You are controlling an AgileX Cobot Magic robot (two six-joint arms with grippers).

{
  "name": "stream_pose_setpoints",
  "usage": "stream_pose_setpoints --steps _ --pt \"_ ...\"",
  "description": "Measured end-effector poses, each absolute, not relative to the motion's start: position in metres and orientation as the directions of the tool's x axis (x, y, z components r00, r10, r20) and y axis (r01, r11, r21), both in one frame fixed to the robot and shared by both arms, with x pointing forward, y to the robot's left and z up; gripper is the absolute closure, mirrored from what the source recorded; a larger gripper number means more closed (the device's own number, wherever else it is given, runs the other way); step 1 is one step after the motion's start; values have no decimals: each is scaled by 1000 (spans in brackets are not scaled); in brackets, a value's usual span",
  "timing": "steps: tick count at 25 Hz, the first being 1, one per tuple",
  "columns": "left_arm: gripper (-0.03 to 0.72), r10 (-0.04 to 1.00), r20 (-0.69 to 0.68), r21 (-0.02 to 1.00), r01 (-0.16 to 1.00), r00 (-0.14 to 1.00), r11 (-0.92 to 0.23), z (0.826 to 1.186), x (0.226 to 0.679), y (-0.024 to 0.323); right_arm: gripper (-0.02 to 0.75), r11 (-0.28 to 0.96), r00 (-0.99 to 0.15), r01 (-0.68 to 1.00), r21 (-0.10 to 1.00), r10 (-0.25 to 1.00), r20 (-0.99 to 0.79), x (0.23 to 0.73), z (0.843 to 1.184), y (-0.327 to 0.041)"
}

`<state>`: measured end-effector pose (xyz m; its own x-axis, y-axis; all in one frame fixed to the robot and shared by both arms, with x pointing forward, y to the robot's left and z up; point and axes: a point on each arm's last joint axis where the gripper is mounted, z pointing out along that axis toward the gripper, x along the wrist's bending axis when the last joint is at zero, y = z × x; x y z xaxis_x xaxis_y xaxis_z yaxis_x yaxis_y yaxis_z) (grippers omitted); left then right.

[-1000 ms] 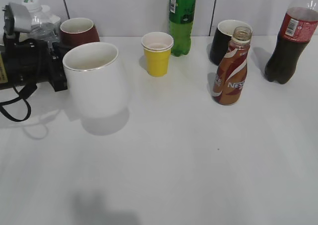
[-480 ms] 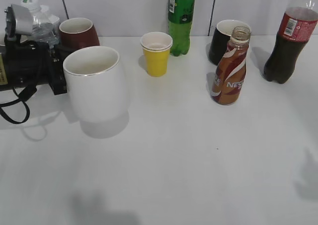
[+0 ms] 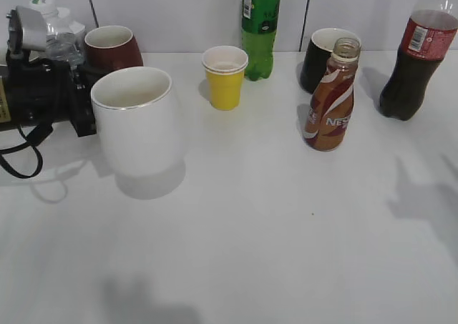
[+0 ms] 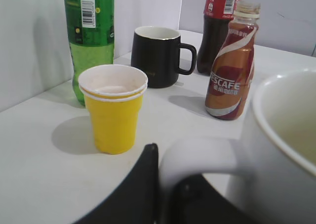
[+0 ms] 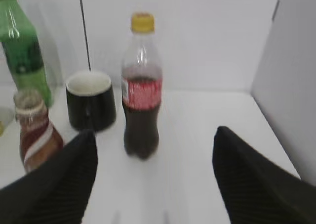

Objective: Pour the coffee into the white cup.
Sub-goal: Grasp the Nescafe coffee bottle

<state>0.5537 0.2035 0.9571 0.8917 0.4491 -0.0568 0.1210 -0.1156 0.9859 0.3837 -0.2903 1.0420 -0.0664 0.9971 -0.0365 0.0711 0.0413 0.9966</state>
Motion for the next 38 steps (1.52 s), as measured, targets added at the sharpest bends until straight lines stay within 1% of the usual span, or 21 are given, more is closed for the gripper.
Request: stream_pose_setpoints --steps 3,5,7,8,10,12,15,18,22,34,38 --pt "653 449 -57 986 121 892 -116 957 554 203 168 74 -127 77 994 990 -64 397 1019 -284" --pt "653 449 -57 986 121 892 -116 957 554 203 168 118 -220 84 989 971 -97 407 1007 -276" --pt "653 449 -57 986 121 892 -116 957 554 203 168 101 -322 56 993 944 -78 413 1003 -266" --pt "653 449 -57 986 121 892 -116 957 554 203 168 79 -364 79 994 930 -45 417 997 -262" --pt "653 449 -57 986 121 892 -116 957 554 203 163 44 -402 165 985 915 27 423 982 -257" --pt "653 448 -56 986 121 892 -116 957 554 203 136 46 -441 236 971 895 65 428 966 -253" --pt "653 448 -56 986 121 892 -116 957 554 203 90 43 -508 281 959 855 110 436 951 -246" --pt "653 448 -56 986 121 892 -116 957 554 203 76 54 -540 319 946 830 135 449 941 -242" --pt "653 448 -56 986 121 892 -116 957 554 203 73 67 -553 355 932 820 152 468 930 -240" --pt "653 448 -56 986 120 893 -117 957 554 203 73 148 -610 344 927 786 101 529 902 -233" --pt "653 446 -51 983 123 894 -134 956 553 204 73 168 -651 306 937 755 77 549 901 -220"
